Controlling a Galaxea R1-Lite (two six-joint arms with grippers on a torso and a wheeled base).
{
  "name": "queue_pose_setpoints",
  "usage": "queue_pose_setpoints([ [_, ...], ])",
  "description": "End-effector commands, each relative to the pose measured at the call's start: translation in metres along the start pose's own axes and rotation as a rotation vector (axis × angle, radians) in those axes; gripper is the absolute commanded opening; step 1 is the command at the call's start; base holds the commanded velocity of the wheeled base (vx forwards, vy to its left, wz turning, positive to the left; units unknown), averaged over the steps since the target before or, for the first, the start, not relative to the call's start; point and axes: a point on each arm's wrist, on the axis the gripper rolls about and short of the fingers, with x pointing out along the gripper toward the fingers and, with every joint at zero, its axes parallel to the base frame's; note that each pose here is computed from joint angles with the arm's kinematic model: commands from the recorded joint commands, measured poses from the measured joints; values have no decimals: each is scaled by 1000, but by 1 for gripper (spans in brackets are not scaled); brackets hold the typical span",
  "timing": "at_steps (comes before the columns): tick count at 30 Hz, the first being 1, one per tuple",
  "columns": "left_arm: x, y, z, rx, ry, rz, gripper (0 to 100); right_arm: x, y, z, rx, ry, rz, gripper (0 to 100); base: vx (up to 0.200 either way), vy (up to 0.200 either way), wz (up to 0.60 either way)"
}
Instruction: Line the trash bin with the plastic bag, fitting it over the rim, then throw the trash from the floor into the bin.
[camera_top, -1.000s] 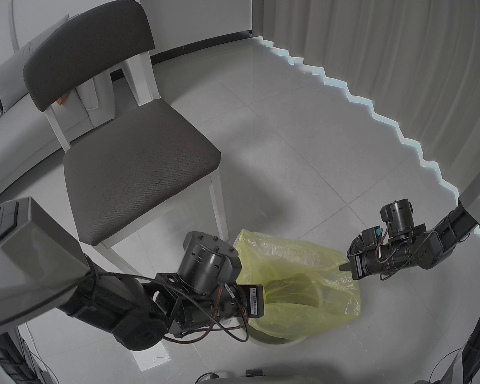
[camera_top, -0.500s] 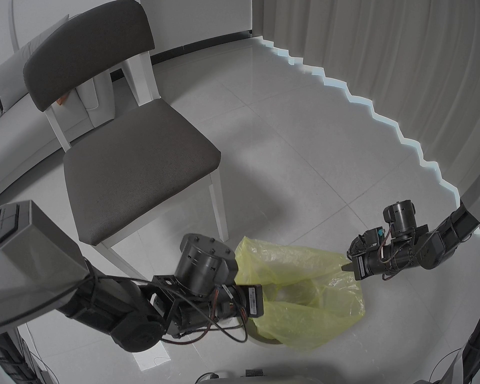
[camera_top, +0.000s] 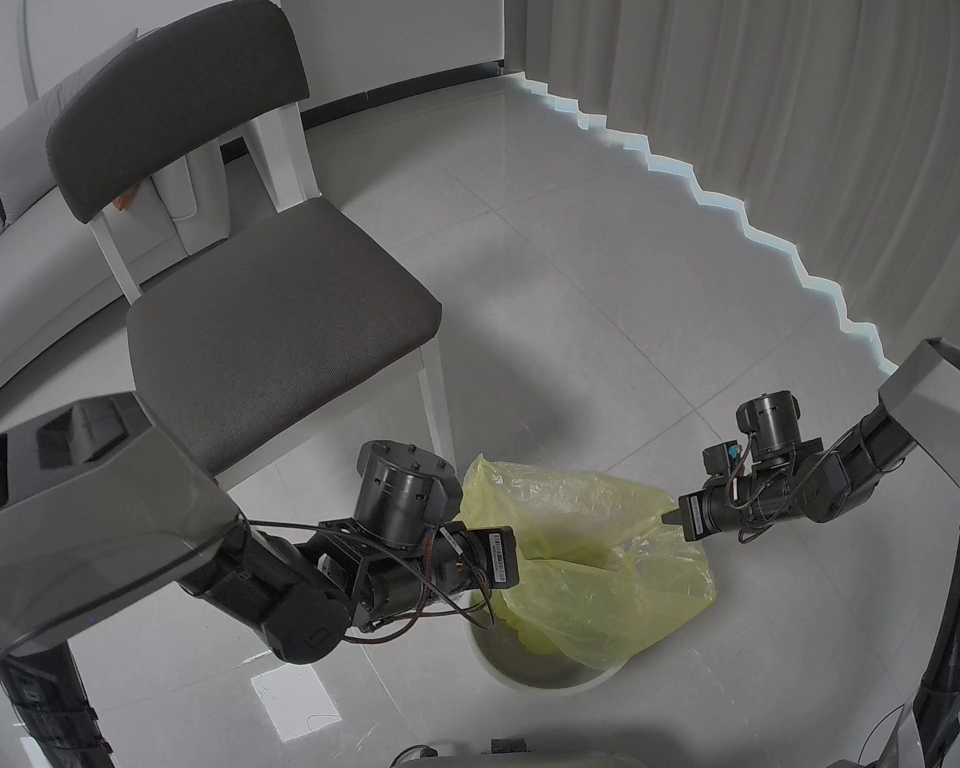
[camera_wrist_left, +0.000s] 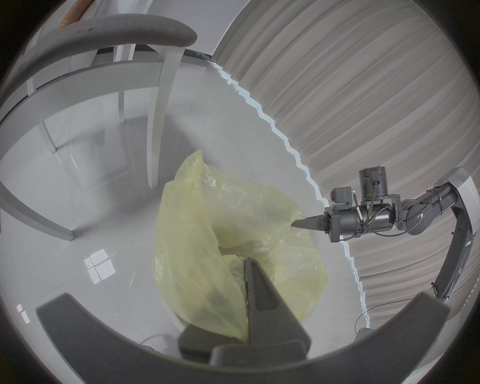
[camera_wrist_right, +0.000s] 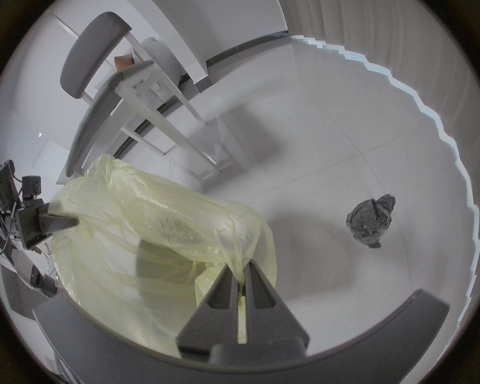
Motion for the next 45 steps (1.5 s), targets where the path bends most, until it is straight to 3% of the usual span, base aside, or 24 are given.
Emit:
queue_pose_setpoints([
  [1,14,9,-19,0,46,21,0,18,-3,-17,12,69,5,0,0,0,0],
  [5,9,9,-35,8,92,16,0,17,3,-33,11,118,18,0,0,0,0],
  [11,9,26,-54,-8,169,4,0,17,13,-52,-34,142,43,0,0,0,0],
  [23,-10,32,-73,7,136,-39,0,15,16,-59,-48,123,47,0,0,0,0],
  [26,-7,30,-66,11,75,-59,0,12,12,-49,-47,73,37,0,0,0,0],
  [28,-3,29,-46,23,-7,-76,0,6,4,-29,-44,4,21,0,0,0,0],
  [32,-3,34,-23,44,-83,-76,0,-1,-2,-10,-48,-58,6,0,0,0,0],
  [45,-23,20,5,57,-189,-129,0,-35,5,12,-65,-133,-4,0,0,0,0],
])
